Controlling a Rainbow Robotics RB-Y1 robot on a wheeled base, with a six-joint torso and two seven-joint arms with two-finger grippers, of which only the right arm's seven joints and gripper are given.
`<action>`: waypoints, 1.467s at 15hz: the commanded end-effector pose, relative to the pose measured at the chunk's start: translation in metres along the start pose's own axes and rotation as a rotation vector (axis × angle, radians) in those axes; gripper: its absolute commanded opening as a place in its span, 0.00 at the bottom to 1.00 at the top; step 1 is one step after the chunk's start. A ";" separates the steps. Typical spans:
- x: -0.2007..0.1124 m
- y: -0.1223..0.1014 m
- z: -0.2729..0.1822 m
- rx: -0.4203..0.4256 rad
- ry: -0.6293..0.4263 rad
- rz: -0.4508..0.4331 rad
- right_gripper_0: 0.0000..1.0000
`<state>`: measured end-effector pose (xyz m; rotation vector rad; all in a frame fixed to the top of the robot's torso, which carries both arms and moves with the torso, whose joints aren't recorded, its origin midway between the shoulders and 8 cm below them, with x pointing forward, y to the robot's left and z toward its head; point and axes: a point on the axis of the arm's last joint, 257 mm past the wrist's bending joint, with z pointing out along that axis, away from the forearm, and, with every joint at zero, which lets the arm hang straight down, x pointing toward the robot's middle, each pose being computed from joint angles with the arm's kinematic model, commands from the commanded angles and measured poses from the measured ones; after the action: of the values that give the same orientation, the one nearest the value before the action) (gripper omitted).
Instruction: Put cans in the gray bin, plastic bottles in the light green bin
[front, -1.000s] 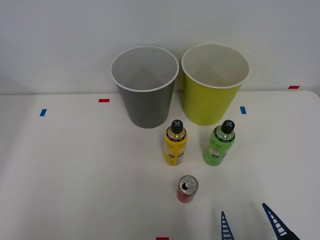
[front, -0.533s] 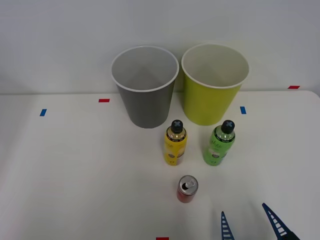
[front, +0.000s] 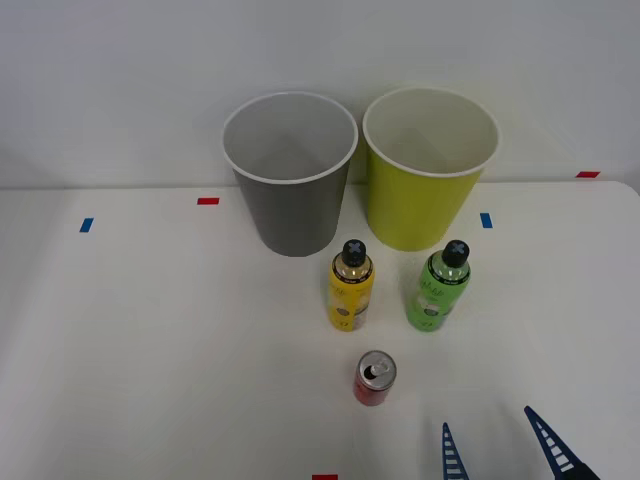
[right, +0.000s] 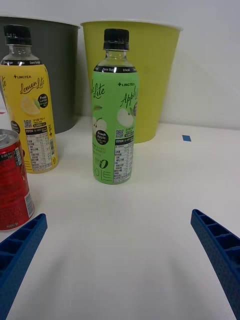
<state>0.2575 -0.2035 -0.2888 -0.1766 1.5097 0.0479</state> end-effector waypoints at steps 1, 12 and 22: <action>0.000 0.000 0.000 0.000 0.000 0.000 1.00; -0.012 -0.008 0.002 -0.036 -0.090 0.017 1.00; -0.035 -0.006 0.069 -0.070 -0.165 0.089 1.00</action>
<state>0.3185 -0.1976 -0.2497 -0.1571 1.3462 0.1770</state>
